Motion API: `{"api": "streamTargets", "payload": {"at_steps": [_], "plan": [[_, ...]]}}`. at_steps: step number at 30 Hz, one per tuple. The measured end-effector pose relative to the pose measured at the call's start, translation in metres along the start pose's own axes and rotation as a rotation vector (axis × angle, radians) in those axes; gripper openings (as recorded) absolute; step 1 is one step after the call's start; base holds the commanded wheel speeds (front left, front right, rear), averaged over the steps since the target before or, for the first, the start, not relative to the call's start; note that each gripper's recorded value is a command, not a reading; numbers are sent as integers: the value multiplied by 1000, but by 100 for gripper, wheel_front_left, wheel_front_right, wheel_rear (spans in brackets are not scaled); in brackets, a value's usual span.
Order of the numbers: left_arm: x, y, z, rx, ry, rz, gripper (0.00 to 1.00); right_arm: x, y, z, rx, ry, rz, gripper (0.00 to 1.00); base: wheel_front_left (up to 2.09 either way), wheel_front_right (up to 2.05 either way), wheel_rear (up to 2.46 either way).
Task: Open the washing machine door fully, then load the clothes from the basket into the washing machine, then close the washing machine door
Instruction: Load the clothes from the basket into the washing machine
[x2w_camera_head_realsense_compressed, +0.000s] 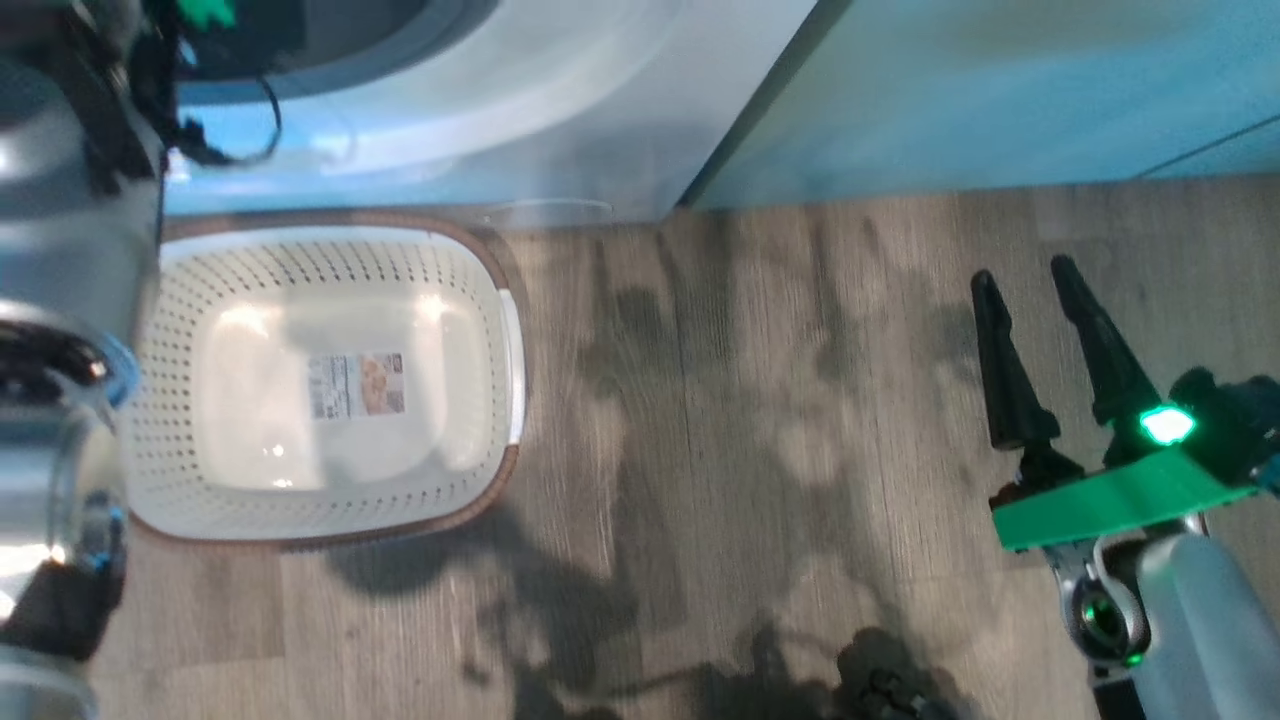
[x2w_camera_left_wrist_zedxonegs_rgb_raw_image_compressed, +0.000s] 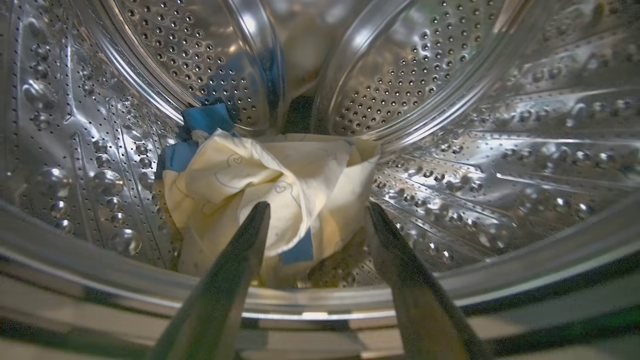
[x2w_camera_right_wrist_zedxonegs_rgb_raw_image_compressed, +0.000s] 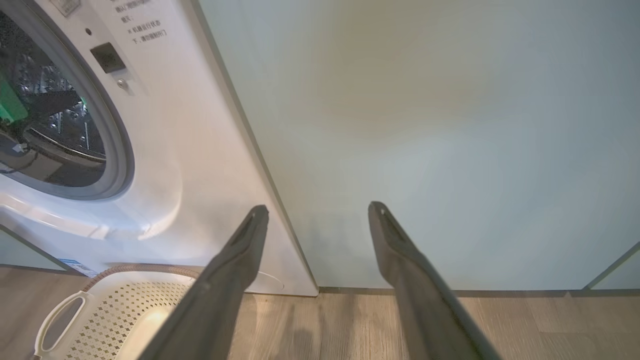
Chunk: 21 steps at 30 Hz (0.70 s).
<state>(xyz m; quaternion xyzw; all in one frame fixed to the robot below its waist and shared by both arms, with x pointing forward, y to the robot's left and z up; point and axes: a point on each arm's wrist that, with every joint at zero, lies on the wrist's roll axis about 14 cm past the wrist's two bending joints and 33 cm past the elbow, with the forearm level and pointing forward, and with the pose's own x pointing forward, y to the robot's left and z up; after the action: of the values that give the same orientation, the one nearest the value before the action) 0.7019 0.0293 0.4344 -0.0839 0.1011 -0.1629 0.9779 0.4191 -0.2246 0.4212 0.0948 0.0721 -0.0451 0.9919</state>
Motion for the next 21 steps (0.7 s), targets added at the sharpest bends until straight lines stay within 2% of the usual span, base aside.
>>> {"api": "streamTargets", "payload": {"at_steps": [10,17,21], "plan": [[-52,-32,-16,12,50,-54,100,-26,0,16,12,-35,1,100,0,0,0],[-87,-33,-2,-2,-2,-61,100,-36,5,27,14,-66,28,100,0,0,0],[-111,-23,1,-13,-26,-45,100,-43,11,29,24,-75,44,100,0,0,0]]}}
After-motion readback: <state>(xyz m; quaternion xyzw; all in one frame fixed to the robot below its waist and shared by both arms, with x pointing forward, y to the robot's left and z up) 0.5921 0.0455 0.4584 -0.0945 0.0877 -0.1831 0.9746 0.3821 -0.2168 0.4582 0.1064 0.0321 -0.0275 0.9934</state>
